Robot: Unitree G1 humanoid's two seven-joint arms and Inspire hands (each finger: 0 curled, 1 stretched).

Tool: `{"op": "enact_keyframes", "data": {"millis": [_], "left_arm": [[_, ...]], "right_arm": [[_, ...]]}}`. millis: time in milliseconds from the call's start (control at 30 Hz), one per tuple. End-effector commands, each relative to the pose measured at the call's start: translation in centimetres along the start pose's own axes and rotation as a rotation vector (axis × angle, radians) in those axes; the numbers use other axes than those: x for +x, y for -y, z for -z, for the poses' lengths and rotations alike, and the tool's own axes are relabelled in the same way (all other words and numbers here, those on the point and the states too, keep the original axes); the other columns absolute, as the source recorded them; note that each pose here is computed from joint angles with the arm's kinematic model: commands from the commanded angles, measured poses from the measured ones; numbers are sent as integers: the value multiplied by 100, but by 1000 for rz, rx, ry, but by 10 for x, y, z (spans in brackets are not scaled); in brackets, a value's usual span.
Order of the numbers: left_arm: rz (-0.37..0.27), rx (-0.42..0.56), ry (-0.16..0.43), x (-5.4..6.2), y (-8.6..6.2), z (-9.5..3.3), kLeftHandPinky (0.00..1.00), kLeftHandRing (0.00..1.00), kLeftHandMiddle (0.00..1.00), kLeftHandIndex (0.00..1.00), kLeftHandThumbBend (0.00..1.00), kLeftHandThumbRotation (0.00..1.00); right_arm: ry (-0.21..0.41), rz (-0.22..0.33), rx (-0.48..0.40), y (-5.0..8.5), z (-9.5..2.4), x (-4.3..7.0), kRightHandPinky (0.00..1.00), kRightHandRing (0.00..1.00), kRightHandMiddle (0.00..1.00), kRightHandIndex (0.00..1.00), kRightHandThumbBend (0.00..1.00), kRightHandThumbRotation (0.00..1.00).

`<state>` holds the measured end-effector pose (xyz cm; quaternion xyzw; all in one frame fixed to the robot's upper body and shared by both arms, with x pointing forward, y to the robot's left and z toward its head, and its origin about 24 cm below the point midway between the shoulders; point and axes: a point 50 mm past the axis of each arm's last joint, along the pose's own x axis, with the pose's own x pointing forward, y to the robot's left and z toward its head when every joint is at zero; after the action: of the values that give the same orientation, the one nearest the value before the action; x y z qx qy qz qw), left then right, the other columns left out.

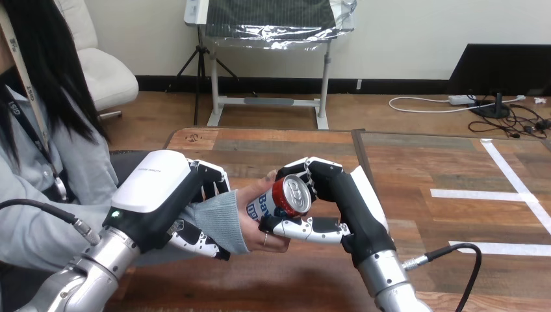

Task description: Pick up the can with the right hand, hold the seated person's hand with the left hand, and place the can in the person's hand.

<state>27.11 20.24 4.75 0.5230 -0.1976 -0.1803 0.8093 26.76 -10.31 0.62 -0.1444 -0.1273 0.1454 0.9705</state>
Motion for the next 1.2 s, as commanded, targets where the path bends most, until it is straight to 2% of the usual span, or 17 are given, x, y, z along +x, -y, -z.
{"op": "enact_keyframes", "data": {"millis": [0,300,333,500,567,600,633,900,933,1167], "left_arm": [[-173,4,108,24,-30,-18,26,31,36,39,100,13],[-171,11,89,22,-26,-13,34,39,44,47,100,19],[-171,11,87,22,-26,-13,36,41,46,50,100,21],[-169,13,79,21,-24,-10,41,47,51,55,100,24],[-167,14,75,20,-24,-9,45,51,55,59,100,26],[-165,16,72,20,-23,-9,45,51,55,59,100,26],[-164,17,70,19,-23,-8,48,54,59,63,100,28],[-154,27,63,17,-20,-7,60,66,71,75,100,33],[-154,28,62,17,-20,-7,65,70,74,78,100,34],[-150,42,55,16,-18,-7,77,80,82,86,100,37]], "right_arm": [[90,-28,3,-5,-20,17,33,39,49,59,70,0],[73,-31,8,-2,-20,20,42,51,63,71,77,0],[71,-32,7,-1,-20,20,49,58,68,75,79,1],[75,-36,-10,2,-20,21,63,71,77,81,83,4],[77,-38,-22,3,-20,22,71,78,82,85,85,10],[74,-40,-36,5,-19,22,71,78,82,85,85,10],[72,-42,-44,6,-19,22,76,82,85,88,87,15],[58,-48,-87,13,-18,25,88,92,93,97,93,32],[57,-47,-88,13,-18,25,91,94,94,98,95,36],[63,-37,-103,18,-17,25,95,98,97,100,99,45]]}}
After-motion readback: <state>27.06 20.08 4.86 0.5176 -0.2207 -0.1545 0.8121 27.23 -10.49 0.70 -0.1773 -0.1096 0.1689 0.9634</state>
